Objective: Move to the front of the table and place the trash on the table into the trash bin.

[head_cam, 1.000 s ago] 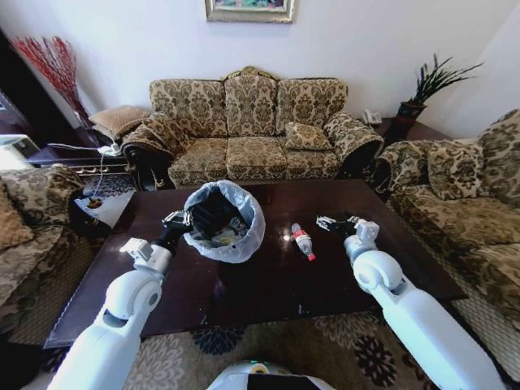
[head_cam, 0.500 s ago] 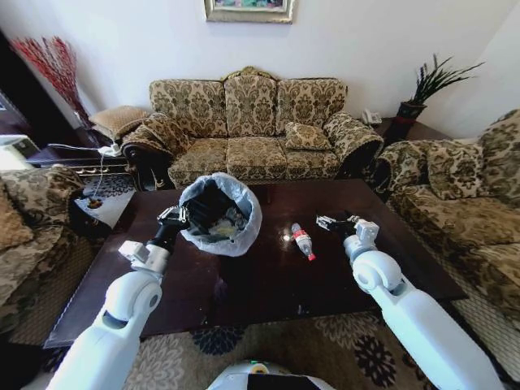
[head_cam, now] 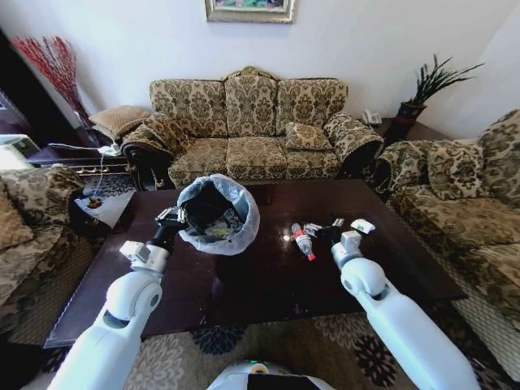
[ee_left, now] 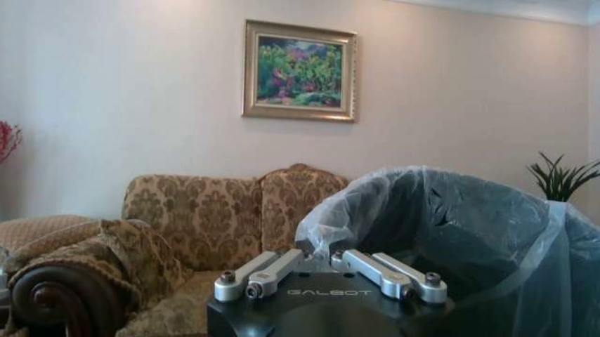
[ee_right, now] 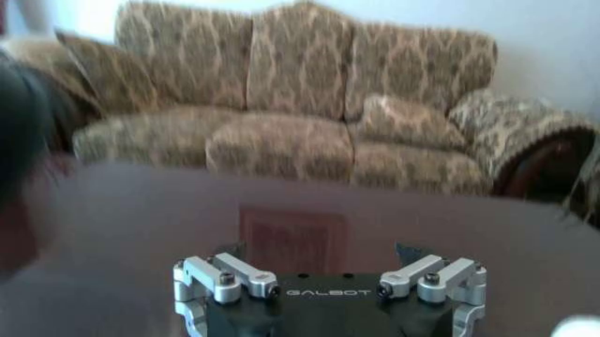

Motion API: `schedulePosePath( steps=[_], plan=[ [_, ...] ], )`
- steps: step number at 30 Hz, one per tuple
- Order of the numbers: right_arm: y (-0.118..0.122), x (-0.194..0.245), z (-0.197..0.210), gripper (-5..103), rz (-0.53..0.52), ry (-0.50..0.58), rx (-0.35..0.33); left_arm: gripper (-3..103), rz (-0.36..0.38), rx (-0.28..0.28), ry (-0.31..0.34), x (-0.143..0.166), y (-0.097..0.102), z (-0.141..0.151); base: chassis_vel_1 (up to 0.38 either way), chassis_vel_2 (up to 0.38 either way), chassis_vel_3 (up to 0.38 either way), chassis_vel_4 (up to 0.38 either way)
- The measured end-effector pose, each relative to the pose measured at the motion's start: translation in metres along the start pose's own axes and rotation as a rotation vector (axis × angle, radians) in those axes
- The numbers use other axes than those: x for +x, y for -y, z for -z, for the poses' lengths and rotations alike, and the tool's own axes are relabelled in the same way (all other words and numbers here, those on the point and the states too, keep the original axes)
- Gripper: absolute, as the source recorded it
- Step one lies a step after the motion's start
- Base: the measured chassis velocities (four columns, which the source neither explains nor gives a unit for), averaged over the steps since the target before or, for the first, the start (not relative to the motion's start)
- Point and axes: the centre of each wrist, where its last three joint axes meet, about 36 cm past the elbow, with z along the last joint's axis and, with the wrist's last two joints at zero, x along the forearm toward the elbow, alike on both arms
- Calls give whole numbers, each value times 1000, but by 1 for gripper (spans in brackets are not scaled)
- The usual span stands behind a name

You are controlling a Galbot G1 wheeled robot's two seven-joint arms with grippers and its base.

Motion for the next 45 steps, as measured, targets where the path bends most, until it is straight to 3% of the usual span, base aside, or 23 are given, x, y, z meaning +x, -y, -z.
schedulePosePath(
  steps=[4, 9, 23, 39, 45],
  plan=[
    [8, -15, -26, 100, 14, -59, -15, 3, -15, -6, -6, -3, 1, 1, 0, 0, 0, 0],
    [13, -35, -59, 100, 79, -100, -90, 3, -24, -17, -19, -6, -1, -1, 0, 0, 0, 0],
    [11, -54, -91, 101, 85, -155, -136, 3, -44, -19, -32, -9, -4, -7, 0, 0, 0, 0],
    [11, -46, -101, 56, 65, -151, -125, 3, -64, -6, -25, -10, 0, -7, 0, 0, 0, 0],
    [13, -44, -94, 46, 44, -133, -123, 3, -68, -5, -23, -10, 0, -7, 0, 0, 0, 0]
  ],
)
